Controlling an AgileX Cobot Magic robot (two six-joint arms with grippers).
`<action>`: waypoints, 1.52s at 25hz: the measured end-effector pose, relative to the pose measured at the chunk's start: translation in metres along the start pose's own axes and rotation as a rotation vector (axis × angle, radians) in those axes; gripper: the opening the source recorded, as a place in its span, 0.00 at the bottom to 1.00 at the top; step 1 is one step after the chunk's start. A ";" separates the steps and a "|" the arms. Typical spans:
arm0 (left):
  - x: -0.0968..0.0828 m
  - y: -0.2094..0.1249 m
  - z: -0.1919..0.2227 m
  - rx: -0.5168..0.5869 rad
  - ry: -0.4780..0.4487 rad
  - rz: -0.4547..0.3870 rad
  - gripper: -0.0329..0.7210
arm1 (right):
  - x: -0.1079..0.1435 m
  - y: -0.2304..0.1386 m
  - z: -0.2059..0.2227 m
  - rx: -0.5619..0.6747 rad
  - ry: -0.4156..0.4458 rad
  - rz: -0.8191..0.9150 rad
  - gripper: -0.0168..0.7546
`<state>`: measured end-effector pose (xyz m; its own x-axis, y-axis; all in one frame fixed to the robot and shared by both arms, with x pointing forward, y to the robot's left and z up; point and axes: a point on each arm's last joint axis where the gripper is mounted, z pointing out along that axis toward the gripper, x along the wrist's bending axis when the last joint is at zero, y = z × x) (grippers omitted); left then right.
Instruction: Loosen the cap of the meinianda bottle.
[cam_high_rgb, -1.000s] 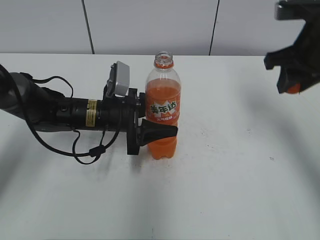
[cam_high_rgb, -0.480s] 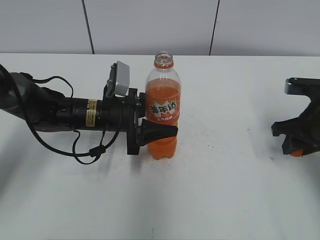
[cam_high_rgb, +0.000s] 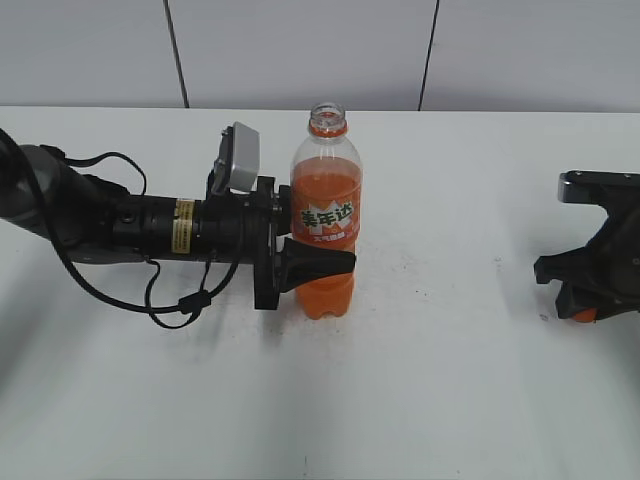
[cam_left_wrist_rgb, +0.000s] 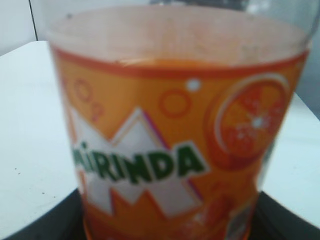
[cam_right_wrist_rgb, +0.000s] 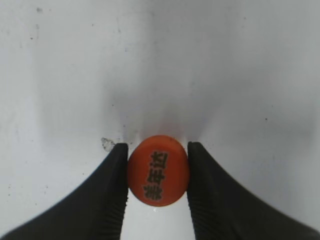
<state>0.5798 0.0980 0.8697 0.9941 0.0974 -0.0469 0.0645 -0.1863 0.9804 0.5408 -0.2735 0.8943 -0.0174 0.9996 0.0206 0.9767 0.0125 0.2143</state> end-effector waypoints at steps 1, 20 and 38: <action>0.000 0.000 0.000 0.000 0.000 0.000 0.59 | 0.000 0.000 0.000 -0.002 0.000 0.000 0.37; 0.001 0.000 0.000 -0.004 0.007 -0.003 0.59 | 0.001 0.000 -0.004 -0.003 0.018 0.033 0.63; 0.001 0.005 -0.001 -0.015 0.013 -0.042 0.85 | 0.003 0.005 -0.050 -0.133 0.037 0.040 0.63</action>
<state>0.5811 0.0979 0.8748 0.9894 0.1173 -0.0854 0.1045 -0.1674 0.9803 0.5351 -0.2719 0.9440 0.0108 0.9977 0.0676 0.9397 -0.0332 0.3404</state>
